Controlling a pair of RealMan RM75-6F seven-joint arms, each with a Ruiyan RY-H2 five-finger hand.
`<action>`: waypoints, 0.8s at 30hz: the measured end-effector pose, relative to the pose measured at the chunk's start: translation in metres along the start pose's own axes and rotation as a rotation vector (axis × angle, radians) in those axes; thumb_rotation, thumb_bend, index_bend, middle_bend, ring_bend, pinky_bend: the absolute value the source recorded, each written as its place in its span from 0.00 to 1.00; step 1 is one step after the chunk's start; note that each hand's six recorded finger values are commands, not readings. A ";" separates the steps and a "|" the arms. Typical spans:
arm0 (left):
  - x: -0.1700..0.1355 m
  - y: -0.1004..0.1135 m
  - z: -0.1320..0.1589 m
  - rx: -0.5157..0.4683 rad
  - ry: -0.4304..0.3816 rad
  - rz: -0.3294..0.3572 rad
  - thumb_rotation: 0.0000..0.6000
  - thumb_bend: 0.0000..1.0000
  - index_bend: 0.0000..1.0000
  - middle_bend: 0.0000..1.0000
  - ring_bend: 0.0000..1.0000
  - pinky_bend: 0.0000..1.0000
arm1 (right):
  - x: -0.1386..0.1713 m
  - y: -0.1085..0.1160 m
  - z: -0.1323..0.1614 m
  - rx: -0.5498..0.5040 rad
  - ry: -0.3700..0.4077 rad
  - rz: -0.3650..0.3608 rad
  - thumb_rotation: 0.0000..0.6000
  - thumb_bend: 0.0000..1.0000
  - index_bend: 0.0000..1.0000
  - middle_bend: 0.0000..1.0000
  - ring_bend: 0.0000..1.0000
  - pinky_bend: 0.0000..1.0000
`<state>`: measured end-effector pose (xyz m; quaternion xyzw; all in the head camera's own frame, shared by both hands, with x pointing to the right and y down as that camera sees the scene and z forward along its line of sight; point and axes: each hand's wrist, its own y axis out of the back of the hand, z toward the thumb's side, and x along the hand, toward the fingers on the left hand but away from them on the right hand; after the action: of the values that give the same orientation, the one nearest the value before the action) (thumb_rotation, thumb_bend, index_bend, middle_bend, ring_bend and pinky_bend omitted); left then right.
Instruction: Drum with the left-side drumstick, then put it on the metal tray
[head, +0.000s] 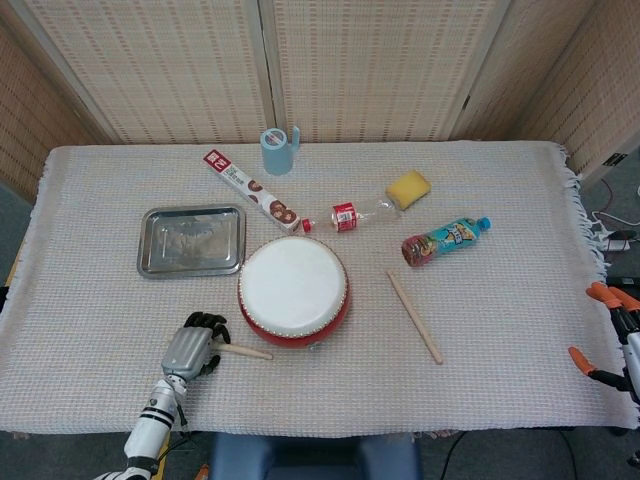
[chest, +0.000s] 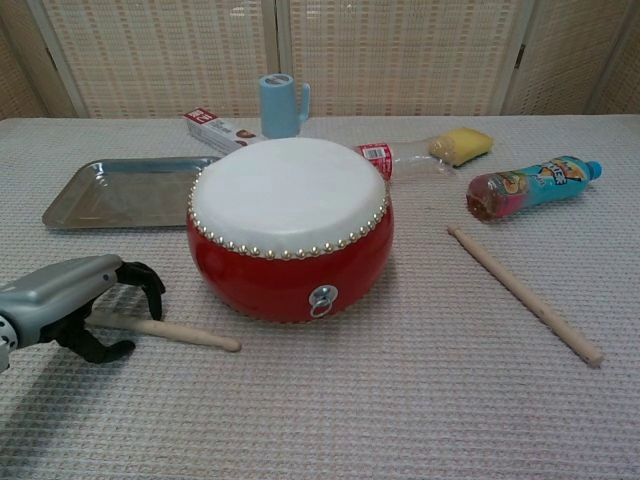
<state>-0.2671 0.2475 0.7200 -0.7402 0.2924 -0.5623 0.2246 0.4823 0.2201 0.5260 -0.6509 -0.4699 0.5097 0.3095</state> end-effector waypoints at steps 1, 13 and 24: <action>0.000 -0.001 0.000 0.000 0.001 -0.001 1.00 0.34 0.49 0.22 0.14 0.10 | 0.000 0.000 0.000 0.000 0.000 0.000 1.00 0.27 0.07 0.15 0.03 0.13; 0.005 -0.007 -0.001 -0.023 0.016 0.004 1.00 0.37 0.55 0.27 0.17 0.11 | -0.001 0.000 -0.002 -0.003 -0.006 0.004 1.00 0.27 0.07 0.15 0.03 0.13; -0.004 0.003 -0.011 -0.315 0.051 0.025 1.00 0.37 0.59 0.32 0.21 0.13 | 0.001 0.001 -0.002 -0.006 -0.005 0.002 1.00 0.27 0.07 0.15 0.03 0.13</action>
<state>-0.2792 0.2477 0.7180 -0.7481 0.3916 -0.5253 0.1054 0.4844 0.2206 0.5251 -0.6512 -0.4715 0.5100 0.3059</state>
